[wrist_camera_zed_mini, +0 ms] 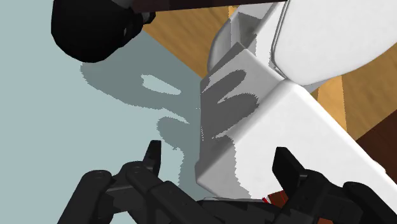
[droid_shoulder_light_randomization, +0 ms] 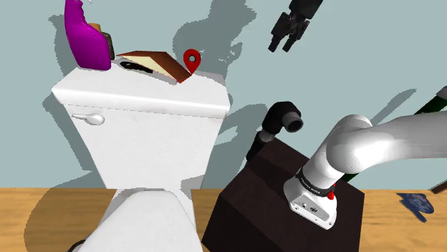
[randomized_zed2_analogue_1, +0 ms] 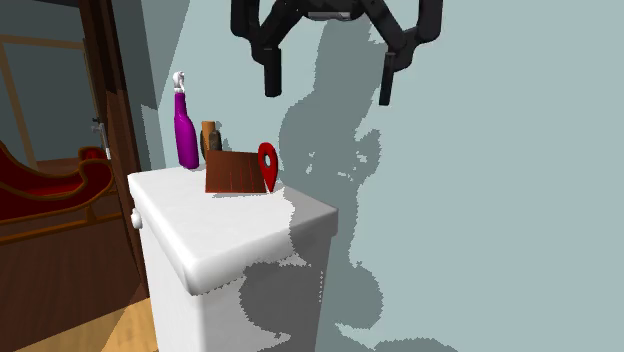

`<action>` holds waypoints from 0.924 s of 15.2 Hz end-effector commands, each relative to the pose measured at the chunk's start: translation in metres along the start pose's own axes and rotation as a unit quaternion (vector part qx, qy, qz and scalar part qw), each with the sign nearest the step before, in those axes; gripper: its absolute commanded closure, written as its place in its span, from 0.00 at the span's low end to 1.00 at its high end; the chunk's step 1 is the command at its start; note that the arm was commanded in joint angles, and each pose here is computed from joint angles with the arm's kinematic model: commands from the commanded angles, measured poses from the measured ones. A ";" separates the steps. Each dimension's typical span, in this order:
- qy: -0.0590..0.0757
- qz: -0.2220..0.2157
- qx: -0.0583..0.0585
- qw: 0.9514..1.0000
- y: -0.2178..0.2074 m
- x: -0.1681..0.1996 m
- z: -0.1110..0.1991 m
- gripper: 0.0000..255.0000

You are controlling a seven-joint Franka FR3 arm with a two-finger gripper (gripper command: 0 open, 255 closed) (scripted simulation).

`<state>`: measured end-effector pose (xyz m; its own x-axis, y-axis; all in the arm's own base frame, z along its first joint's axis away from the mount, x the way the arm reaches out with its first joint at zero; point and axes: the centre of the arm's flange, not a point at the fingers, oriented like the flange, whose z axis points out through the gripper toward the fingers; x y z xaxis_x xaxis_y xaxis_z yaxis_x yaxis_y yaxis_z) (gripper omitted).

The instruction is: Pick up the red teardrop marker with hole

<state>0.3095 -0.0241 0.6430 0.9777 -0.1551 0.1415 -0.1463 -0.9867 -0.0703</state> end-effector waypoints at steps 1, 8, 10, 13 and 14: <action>0.000 0.000 0.000 1.000 0.000 0.000 0.000 0.00; -0.019 0.057 -0.026 0.998 -0.066 0.073 0.026 0.00; -0.024 0.073 -0.033 0.996 -0.083 0.095 0.034 0.00; -0.032 0.098 -0.044 0.994 -0.108 0.129 0.048 0.00; -0.035 0.106 -0.048 0.993 -0.115 0.140 0.052 0.00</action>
<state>0.4609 0.0630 0.6232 0.9374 -0.3410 0.0703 -0.3417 -0.9398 -0.0019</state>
